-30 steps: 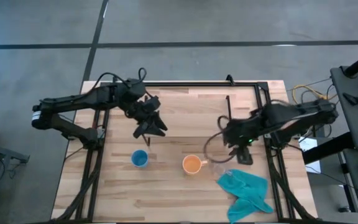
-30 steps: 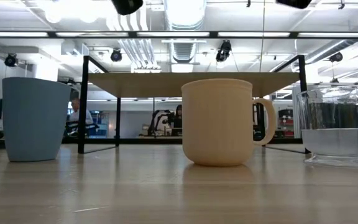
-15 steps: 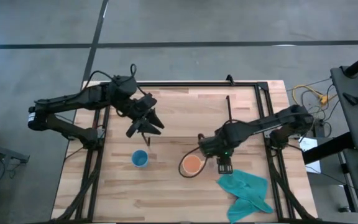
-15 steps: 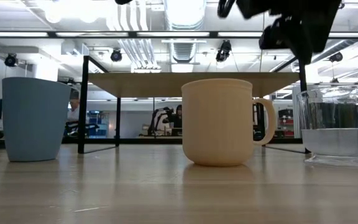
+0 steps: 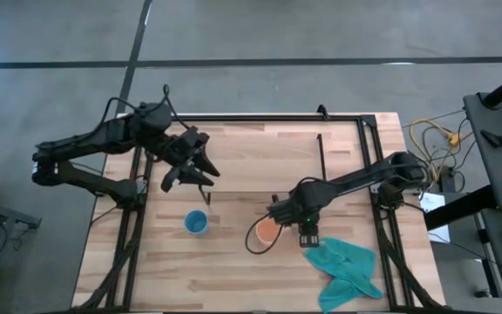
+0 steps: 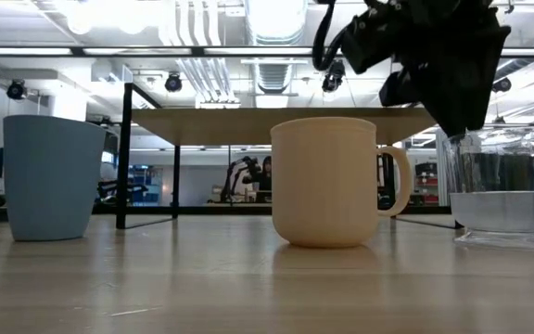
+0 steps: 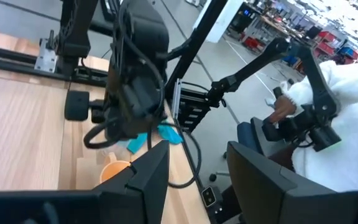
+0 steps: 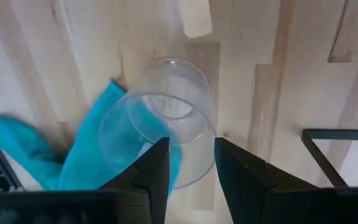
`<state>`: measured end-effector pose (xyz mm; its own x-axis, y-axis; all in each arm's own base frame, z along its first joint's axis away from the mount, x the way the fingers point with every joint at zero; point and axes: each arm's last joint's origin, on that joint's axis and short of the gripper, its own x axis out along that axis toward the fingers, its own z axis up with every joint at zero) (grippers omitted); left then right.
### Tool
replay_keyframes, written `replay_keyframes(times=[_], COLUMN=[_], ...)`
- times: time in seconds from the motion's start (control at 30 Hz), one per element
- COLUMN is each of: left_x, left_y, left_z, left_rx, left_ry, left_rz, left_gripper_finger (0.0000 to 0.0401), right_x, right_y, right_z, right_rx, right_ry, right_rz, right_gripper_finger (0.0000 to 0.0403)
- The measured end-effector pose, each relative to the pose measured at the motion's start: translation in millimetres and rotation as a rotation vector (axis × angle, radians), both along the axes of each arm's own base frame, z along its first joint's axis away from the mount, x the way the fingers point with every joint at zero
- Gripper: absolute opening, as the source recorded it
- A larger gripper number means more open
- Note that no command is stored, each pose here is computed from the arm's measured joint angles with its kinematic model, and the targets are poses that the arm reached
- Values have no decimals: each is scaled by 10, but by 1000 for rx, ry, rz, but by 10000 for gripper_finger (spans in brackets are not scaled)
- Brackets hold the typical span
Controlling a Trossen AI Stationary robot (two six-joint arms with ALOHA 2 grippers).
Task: Stack small to large cups/mugs on shelf
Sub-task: Put the transparent mug on the shelf
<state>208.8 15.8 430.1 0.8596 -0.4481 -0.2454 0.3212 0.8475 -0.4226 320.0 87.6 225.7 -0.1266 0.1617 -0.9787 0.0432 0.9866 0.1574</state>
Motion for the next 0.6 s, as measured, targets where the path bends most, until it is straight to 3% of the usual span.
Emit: replay_keyframes(times=[0.3, 0.6], left_x=[-63, -58], left_y=[-10, -9], left_z=[35, 31], left_rx=[3, 2], left_ry=[-19, -17], left_rz=[2, 2], left_gripper_finger=[148, 148], right_x=[65, 48], right_y=[15, 11], right_z=[-143, -91], right_rx=[-12, -8], right_ry=[25, 13], right_rz=[7, 0], right_gripper_finger=[117, 107])
